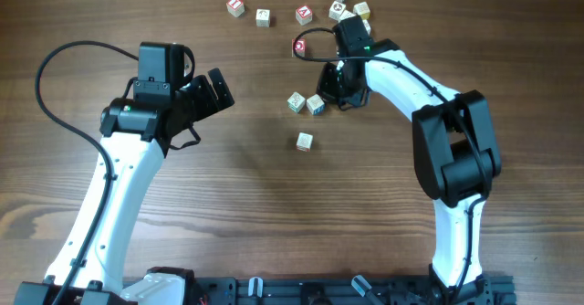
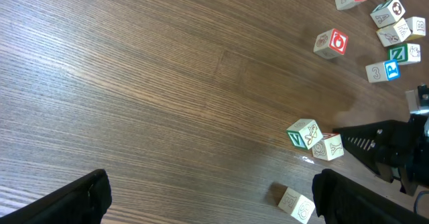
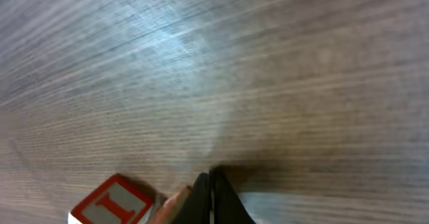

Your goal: Form a circle

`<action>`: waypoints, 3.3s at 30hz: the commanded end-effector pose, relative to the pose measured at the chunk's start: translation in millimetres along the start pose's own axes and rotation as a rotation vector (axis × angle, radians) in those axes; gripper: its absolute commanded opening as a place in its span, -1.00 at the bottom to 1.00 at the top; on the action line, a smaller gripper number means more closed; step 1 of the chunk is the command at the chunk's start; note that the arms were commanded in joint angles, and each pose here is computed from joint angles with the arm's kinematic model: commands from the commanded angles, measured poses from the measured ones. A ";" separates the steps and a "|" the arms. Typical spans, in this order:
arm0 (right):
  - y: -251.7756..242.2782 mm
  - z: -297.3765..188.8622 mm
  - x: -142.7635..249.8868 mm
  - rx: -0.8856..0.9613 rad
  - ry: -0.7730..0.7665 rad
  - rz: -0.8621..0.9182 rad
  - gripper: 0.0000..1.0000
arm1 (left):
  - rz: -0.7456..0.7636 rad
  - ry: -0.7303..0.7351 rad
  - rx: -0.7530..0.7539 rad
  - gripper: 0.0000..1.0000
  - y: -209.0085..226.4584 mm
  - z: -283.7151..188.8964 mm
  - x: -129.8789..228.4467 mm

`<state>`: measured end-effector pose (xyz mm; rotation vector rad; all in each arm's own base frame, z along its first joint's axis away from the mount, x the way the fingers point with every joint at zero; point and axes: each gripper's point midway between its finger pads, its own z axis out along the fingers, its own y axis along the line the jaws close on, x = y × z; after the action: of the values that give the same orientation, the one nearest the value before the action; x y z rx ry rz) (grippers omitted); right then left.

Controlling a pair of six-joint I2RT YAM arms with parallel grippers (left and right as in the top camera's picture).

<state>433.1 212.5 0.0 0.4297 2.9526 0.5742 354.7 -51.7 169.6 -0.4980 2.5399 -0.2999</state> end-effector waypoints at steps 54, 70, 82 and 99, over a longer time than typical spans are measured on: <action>11.3 7.6 4.7 -0.064 0.023 -0.142 -0.91 | -0.013 0.001 0.006 1.00 -0.6 0.6 -2.1; -9.0 7.7 2.2 0.043 -0.001 -0.053 -0.91 | -0.013 0.001 0.006 1.00 -0.6 0.6 -2.1; -17.2 7.0 15.2 0.074 0.051 0.019 -0.91 | -0.013 0.001 0.006 1.00 -0.6 0.6 -2.1; -16.5 6.5 22.7 0.066 0.086 0.049 -0.91 | -0.013 0.001 0.006 1.00 -0.6 0.6 -2.1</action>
<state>417.2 208.3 -3.2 0.4677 3.0212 0.5474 354.7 -51.8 169.6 -0.4978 2.5399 -0.3004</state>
